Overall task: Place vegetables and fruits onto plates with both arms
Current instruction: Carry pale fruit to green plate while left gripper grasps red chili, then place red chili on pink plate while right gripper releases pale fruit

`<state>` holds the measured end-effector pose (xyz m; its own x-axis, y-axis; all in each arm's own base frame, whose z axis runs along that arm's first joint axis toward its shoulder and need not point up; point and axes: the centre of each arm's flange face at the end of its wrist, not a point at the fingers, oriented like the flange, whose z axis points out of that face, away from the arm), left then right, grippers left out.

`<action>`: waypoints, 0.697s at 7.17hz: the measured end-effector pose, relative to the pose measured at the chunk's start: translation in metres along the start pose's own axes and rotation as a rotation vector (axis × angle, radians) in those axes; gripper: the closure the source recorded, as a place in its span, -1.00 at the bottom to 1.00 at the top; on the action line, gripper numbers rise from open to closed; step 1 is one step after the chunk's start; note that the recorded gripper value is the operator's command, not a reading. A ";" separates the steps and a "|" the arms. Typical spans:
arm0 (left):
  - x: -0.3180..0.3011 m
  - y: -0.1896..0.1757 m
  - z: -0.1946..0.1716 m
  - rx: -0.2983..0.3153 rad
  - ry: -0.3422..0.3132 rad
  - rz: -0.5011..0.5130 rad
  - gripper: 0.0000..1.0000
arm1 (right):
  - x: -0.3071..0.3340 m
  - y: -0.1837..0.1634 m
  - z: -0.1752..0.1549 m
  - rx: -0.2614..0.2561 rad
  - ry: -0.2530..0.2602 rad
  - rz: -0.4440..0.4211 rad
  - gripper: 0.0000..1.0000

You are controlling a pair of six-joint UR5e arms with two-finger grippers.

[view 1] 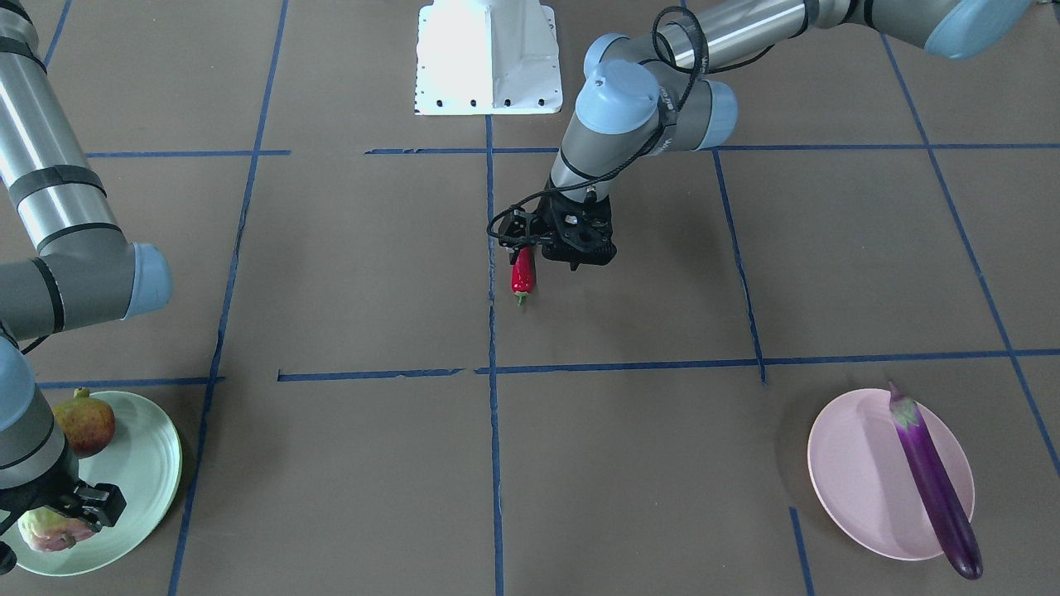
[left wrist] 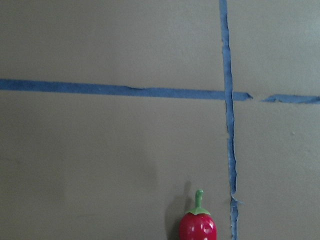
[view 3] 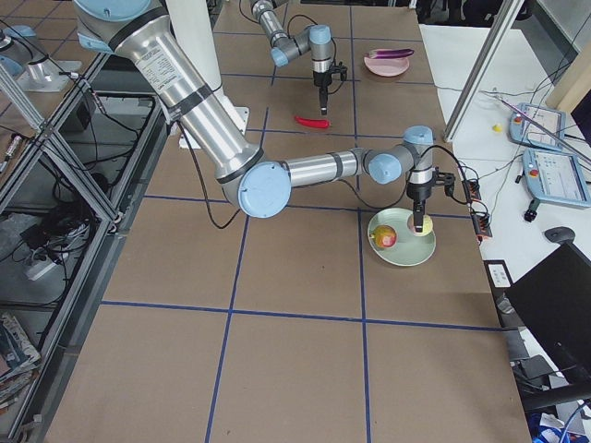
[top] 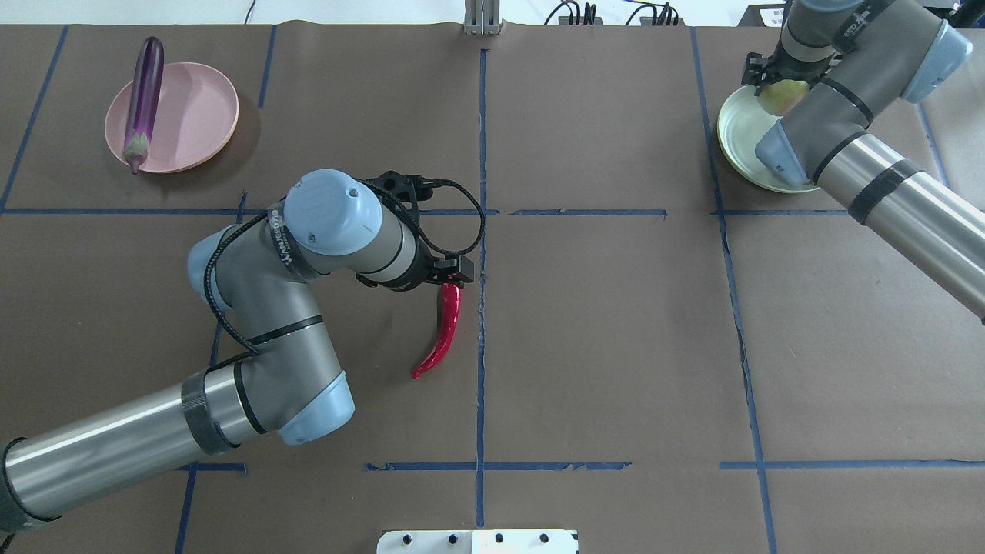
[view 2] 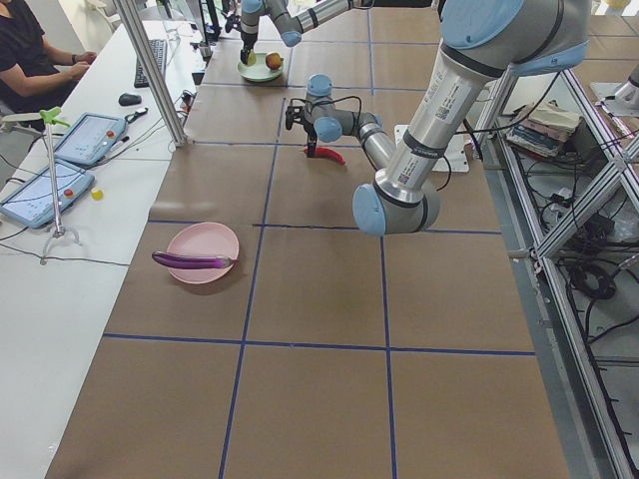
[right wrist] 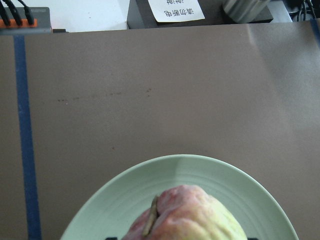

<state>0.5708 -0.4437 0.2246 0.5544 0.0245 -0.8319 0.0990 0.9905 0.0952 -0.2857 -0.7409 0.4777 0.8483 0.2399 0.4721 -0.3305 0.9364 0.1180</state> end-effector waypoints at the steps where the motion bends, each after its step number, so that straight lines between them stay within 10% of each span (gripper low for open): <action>1: 0.018 0.005 0.011 -0.012 -0.037 0.002 -0.78 | -0.001 -0.001 -0.004 0.005 -0.006 -0.018 -1.00; 2: 0.033 0.011 0.026 -0.011 -0.070 0.008 -0.56 | -0.004 -0.001 -0.009 0.012 -0.016 -0.028 -1.00; 3: 0.041 0.015 0.037 -0.002 -0.095 0.014 0.77 | -0.006 -0.001 -0.014 0.016 -0.026 -0.033 -1.00; 5: 0.046 0.016 0.043 0.006 -0.110 0.020 1.00 | -0.010 0.000 -0.021 0.002 -0.056 -0.036 -1.00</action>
<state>0.6337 -0.4328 0.2114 0.6437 0.0285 -0.7648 0.0920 0.9892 0.1143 -0.2851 -0.7374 0.4544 0.8351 0.1912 0.5158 -0.3009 0.9437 0.1373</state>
